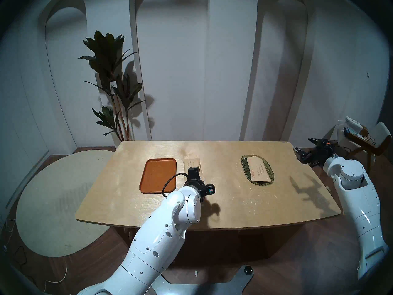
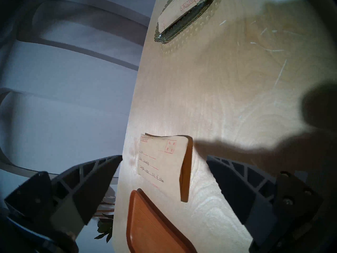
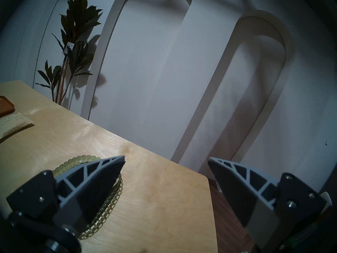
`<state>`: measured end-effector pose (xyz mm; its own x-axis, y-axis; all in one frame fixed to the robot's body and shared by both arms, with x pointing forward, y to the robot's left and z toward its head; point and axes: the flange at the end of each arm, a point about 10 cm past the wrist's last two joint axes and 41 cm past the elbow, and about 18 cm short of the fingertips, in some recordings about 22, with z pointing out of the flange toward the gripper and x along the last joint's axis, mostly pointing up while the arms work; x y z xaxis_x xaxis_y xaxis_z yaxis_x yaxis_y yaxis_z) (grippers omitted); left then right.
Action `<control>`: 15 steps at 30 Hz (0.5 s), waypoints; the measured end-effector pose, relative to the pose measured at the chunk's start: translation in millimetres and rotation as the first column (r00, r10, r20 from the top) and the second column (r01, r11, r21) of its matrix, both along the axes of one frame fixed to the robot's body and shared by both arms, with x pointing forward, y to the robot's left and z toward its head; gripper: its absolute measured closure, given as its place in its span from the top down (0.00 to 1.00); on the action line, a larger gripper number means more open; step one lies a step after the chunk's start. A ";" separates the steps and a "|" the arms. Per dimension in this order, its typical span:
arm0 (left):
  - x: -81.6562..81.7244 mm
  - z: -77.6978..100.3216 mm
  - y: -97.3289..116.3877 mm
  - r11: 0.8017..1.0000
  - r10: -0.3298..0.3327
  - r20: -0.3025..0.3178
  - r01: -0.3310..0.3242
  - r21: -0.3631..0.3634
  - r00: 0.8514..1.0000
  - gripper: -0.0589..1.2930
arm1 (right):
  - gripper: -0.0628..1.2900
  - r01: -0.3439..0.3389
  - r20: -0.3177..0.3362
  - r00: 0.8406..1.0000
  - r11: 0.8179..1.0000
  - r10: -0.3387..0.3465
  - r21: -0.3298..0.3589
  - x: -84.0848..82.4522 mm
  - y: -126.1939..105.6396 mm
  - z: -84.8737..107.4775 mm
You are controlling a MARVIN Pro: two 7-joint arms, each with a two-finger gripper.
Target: Sort the mail into the trays, one tray per recipient
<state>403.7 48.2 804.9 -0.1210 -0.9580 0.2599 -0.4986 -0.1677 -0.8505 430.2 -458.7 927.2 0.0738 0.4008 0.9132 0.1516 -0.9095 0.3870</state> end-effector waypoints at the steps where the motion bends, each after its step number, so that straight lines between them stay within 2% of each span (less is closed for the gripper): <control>1: -0.9 -1.3 0.4 1.000 0.001 -0.003 -0.001 -0.001 1.000 0.97 | 0.95 0.000 0.000 1.000 1.000 0.000 0.000 0.0 0.0 0.0; 15: 2.2 -10.1 5.1 1.000 0.002 -0.007 -0.002 -0.003 1.000 0.97 | 0.95 0.000 0.000 1.000 1.000 0.000 0.000 0.0 -0.1 0.1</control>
